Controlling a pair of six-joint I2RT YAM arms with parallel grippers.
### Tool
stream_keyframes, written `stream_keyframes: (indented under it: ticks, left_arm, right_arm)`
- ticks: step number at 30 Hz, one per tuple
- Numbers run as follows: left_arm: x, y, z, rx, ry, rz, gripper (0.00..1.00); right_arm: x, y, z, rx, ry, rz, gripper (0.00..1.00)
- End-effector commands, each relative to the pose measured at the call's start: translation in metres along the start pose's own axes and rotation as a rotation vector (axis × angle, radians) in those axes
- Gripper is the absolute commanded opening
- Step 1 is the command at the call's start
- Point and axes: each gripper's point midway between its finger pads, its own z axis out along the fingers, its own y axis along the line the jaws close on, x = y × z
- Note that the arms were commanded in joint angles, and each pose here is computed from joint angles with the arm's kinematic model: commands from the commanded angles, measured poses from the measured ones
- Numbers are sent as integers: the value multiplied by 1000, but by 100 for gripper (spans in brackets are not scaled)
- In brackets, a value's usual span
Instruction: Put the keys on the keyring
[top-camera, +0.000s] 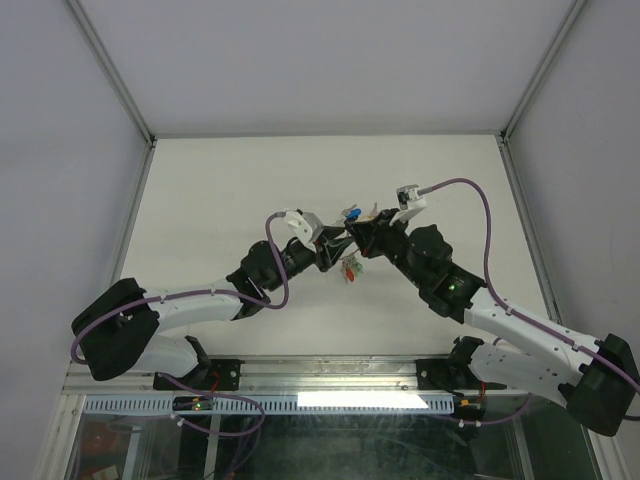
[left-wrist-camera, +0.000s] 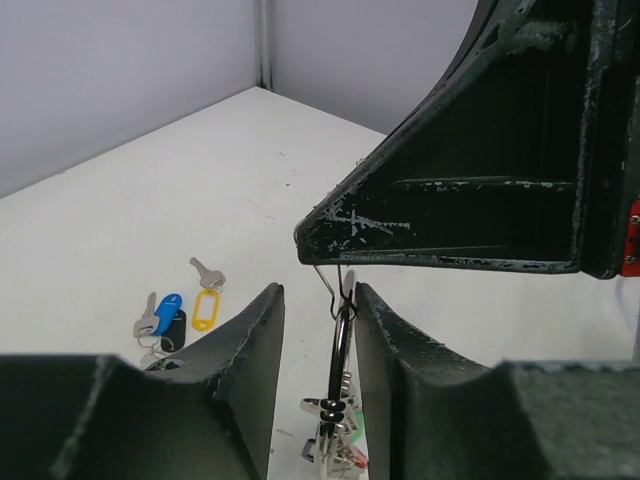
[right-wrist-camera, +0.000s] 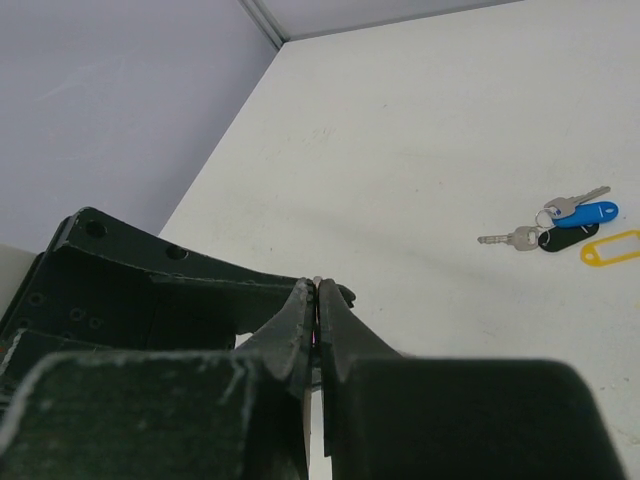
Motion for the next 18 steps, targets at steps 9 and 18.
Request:
stream_keyframes:
  ticks: [9, 18]
  left_arm:
    - [-30, 13, 12, -61, -73, 43, 0]
    - [-22, 5, 2, -38, -35, 296, 0]
  right_arm:
    - [-34, 15, -15, -49, -102, 21, 0]
    - [-49, 11, -33, 6, -79, -29, 36]
